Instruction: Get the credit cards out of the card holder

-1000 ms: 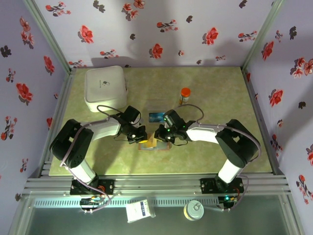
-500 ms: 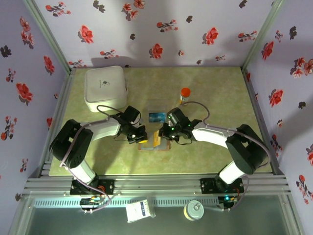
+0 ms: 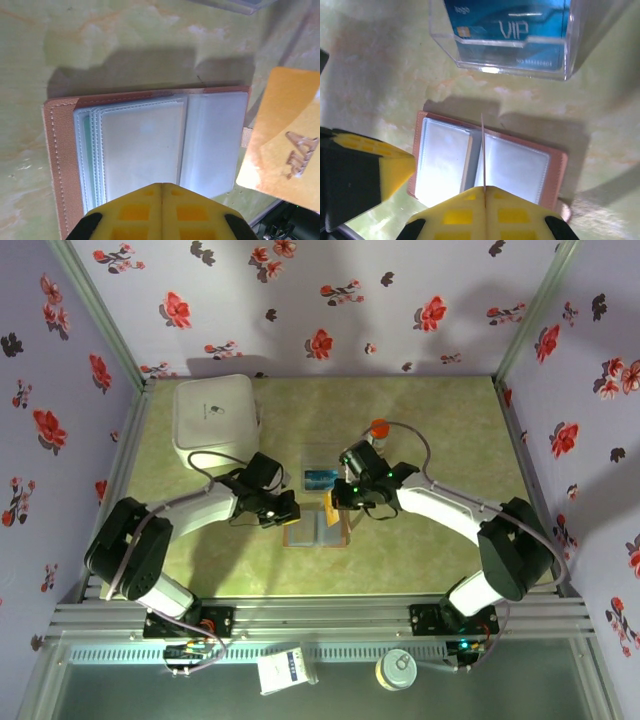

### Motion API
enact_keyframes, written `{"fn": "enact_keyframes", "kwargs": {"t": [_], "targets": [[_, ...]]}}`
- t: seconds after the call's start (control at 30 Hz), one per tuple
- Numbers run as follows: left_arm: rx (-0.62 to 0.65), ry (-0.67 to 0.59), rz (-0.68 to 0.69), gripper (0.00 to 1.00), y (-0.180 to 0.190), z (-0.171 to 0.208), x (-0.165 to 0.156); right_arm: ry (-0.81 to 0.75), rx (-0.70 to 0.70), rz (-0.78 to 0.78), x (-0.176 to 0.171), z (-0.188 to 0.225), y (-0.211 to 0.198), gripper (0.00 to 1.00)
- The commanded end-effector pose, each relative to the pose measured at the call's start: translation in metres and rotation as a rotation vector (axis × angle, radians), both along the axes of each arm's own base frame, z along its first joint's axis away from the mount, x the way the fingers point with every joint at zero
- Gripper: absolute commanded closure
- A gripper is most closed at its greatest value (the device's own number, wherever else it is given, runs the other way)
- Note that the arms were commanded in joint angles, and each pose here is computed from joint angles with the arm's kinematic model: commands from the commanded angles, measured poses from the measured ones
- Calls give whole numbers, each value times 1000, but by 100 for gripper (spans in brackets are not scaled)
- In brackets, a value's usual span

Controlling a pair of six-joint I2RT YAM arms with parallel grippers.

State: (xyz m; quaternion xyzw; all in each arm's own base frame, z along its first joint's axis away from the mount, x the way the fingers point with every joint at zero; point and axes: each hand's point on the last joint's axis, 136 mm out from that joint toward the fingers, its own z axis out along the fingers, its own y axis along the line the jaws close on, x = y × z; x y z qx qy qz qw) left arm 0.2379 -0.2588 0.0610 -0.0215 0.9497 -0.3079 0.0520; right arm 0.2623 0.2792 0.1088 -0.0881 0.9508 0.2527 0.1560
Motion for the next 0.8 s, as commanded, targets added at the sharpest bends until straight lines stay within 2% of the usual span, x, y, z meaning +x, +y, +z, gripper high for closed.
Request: {"fn": "enact_keyframes", "kwargs": {"t": [0.0, 0.47, 0.6, 0.77], "targets": [[2, -34, 41, 95, 10, 5, 5, -87, -141, 172, 6, 2, -9, 96], [-4, -57, 108, 94, 36, 11, 5, -396, -346, 808, 40, 28, 12, 100], [-7, -64, 119, 94, 42, 13, 5, -432, -372, 935, 52, 31, 19, 100], [0, -58, 128, 95, 48, 12, 4, -415, -346, 1015, 70, 33, 30, 100]]}}
